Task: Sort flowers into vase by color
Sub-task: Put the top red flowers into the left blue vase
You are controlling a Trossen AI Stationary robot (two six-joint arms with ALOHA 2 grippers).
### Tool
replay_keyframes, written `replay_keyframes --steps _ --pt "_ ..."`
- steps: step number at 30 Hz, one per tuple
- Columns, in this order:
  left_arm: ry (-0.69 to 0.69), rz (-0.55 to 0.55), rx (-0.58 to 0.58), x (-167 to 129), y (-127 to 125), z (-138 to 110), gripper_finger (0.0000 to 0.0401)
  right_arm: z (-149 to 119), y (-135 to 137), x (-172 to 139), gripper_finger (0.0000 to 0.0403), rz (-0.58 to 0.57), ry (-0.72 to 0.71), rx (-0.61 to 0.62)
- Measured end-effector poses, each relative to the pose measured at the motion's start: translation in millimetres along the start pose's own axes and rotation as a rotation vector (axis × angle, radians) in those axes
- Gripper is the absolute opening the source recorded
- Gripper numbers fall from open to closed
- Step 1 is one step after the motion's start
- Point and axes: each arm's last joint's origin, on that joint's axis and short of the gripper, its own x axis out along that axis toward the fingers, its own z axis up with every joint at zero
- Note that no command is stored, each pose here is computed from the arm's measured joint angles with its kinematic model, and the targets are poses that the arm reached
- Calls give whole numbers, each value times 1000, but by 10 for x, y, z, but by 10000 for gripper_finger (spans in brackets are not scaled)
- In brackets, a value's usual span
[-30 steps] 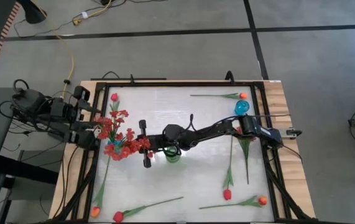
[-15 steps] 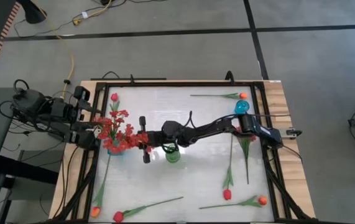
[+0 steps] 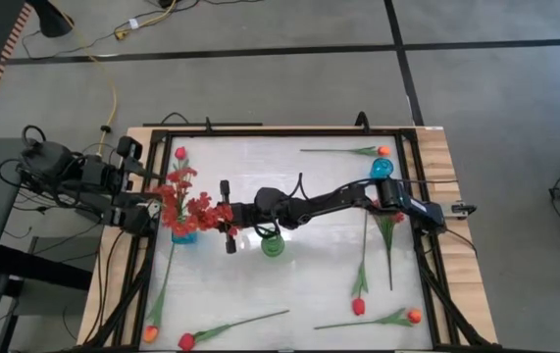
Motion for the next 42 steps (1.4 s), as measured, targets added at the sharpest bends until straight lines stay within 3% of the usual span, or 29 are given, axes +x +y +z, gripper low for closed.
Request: replay_keyframes --steps 11,20,29,34,42 --pt "5 -1 1 0 -1 -5 151 17 -151 66 107 20 108 74" --pt "5 -1 -1 0 -1 -5 151 107 -235 133 234 29 166 132" --pt "10 -2 -1 0 -2 -10 151 180 -435 168 332 27 383 167" --pt "10 -2 -1 0 -2 -10 151 238 -562 137 355 38 534 170" --pt "11 -2 -1 0 -2 -11 151 424 -651 70 356 86 715 133"
